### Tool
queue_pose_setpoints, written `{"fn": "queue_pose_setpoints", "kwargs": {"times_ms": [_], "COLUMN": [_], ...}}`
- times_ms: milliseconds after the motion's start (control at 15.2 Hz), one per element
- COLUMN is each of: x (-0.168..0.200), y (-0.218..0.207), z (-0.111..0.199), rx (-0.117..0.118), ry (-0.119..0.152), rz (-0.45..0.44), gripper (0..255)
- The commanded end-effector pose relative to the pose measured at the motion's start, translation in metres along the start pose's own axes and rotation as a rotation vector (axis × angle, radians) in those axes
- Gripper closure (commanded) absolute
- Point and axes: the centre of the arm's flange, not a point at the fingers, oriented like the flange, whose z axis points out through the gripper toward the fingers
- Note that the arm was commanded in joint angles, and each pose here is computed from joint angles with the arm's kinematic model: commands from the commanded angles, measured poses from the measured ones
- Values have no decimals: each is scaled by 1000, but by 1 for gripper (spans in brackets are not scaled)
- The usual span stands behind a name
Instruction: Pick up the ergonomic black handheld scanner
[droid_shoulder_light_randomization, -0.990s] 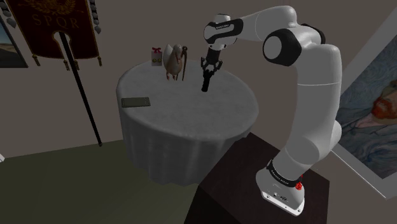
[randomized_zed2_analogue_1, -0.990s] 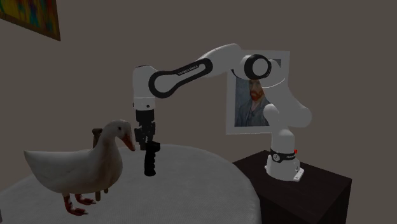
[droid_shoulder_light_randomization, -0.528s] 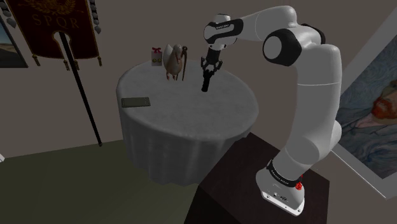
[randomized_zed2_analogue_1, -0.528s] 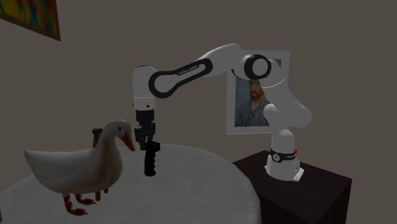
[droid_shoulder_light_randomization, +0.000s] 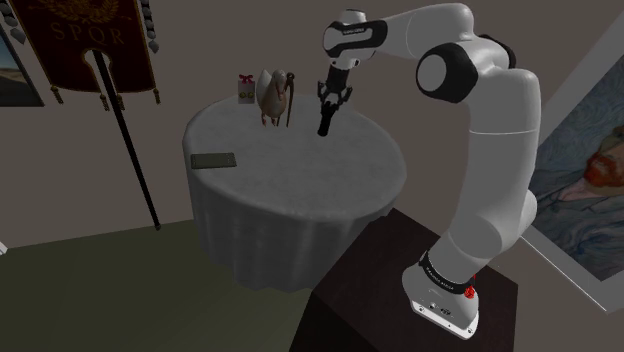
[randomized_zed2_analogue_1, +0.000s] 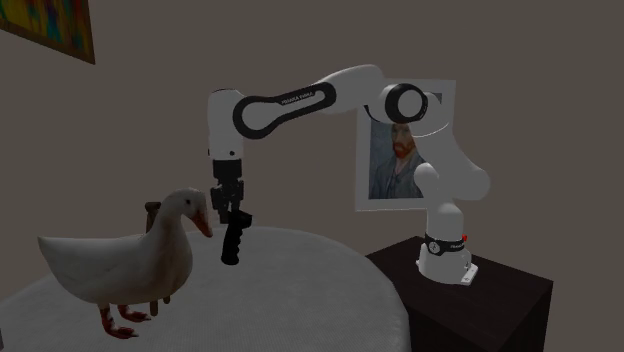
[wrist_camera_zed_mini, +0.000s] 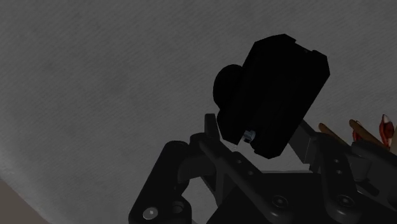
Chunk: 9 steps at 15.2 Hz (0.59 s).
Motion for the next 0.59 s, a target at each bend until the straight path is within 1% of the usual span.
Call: {"fn": "queue_pose_setpoints", "kwargs": {"times_ms": [0,396,528], "x": [-1,-1,-1], "y": [-1,-2,-2], "z": [-11,-42,-43], "rx": [0,0,0], "ry": [0,0,0], "rz": [0,0,0], "gripper": [255,255,255]}}
